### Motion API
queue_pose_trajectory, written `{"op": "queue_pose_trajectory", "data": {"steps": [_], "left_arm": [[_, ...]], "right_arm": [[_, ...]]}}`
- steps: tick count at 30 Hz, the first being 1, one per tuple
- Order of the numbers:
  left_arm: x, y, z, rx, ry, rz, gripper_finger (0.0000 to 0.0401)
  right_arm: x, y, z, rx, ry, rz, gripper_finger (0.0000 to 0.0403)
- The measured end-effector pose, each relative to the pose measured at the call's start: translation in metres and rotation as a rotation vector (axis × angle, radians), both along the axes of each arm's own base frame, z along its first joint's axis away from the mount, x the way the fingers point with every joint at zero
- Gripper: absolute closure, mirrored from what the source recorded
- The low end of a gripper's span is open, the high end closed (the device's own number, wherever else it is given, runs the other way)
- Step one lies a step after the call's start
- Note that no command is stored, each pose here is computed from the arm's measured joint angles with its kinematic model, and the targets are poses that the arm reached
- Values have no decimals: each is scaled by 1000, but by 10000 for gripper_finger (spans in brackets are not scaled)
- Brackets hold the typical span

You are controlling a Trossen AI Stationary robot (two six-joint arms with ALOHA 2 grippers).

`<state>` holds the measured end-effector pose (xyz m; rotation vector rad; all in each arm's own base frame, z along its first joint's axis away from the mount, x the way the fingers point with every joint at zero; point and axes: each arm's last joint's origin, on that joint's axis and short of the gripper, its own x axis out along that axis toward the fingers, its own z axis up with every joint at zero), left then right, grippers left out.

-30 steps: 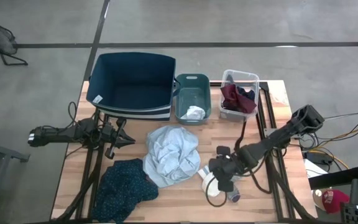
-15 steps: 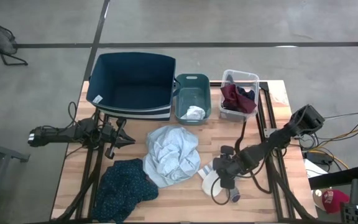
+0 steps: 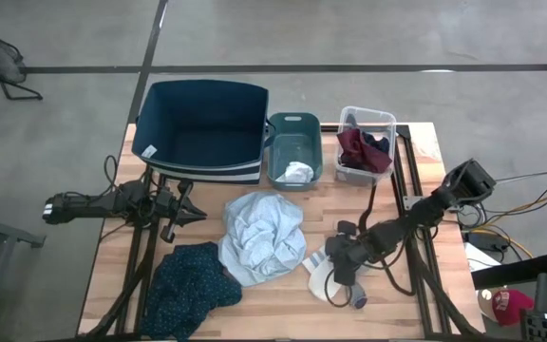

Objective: Pick & Place Cloths
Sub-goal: Put the white striped sock into the light blue bin

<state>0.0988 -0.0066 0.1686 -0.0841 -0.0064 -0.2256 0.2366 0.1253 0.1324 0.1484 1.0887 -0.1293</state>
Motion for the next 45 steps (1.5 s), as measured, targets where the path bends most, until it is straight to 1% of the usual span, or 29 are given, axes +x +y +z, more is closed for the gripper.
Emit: {"op": "queue_pose_trajectory", "data": {"steps": [3, 8, 11, 15, 16, 19, 23, 29, 31, 34, 40, 45], "left_arm": [[0, 0, 0, 0, 0, 0, 362], [0, 0, 0, 0, 0, 0, 360], [0, 0, 0, 0, 0, 0, 362], [0, 0, 0, 0, 0, 0, 360], [0, 0, 0, 0, 0, 0, 360], [0, 0, 0, 0, 0, 0, 361], [0, 0, 0, 0, 0, 0, 361], [0, 0, 0, 0, 0, 0, 361], [0, 0, 0, 0, 0, 0, 362], [0, 0, 0, 0, 0, 0, 360], [0, 0, 0, 0, 0, 0, 362], [0, 0, 0, 0, 0, 0, 360]], "right_arm": [[-1, -4, -5, 48, -2, -23, 264], [-2, -9, -9, 60, 2, -46, 300], [-2, -9, -8, 64, -1, -57, 329], [2, -7, -5, 44, -13, 11, 381], [4, -6, -3, 37, -21, 32, 387], [11, -2, 4, 31, -65, 73, 390], [21, 0, 16, -54, -140, 68, 392], [32, 5, 32, -88, -195, 105, 393], [34, 6, 37, -94, -196, 106, 394], [37, 7, 46, -143, -179, 92, 394], [40, 6, 75, -273, -102, 44, 394], [44, 4, 102, -402, -116, 9, 394]]}}
